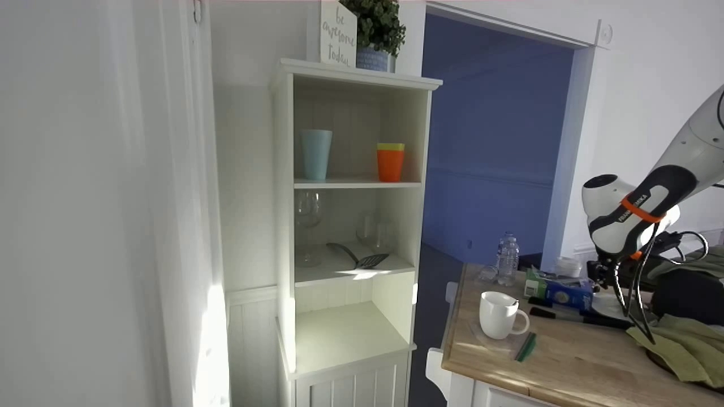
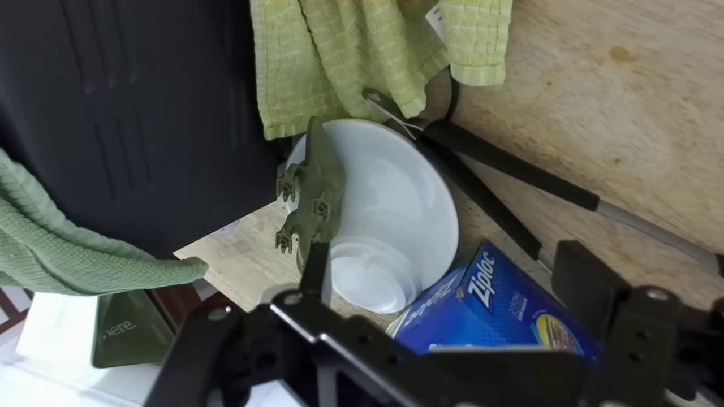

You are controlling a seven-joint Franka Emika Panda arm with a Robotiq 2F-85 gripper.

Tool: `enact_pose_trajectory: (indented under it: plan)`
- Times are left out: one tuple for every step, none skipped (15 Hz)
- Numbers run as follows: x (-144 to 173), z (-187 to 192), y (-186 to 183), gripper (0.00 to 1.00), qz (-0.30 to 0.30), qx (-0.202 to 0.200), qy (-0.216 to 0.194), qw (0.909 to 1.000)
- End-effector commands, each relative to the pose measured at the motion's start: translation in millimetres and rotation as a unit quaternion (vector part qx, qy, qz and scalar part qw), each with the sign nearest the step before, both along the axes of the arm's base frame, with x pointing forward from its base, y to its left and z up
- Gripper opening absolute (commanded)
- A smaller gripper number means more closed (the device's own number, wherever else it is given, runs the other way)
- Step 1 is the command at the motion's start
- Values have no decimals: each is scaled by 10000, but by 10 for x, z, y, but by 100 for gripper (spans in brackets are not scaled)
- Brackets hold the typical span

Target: Move the plate forward

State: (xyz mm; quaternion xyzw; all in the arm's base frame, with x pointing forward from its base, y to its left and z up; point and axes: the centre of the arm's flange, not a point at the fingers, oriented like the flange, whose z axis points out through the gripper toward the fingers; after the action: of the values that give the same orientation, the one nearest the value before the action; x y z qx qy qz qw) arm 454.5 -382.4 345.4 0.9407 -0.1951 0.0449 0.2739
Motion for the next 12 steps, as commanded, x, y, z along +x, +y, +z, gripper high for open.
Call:
enact_pose_trajectory:
  plan:
    - [129,-111,-108,100,-75,-14,120,9999]
    - [180,-169,-176,100,-99,-6,161,9998]
    - [216,-215,-222,100,-120,25,219,9997]
    - [253,-262,-279,100,-138,-3,203,9997]
    - [287,-324,-335,100,-177,22,234,9996]
    - [325,-389,-391,100,-206,15,218,9995]
    - [360,-446,-443,100,-244,56,214,9995]
    - [380,-509,-489,100,-270,76,253,9993]
    - [402,-573,-531,100,-283,95,275,9992]
    - [425,-640,-580,100,-307,93,304,9990]
    - [452,-700,-632,100,-328,81,305,9990]
    - [472,-745,-680,100,-355,93,317,9988]
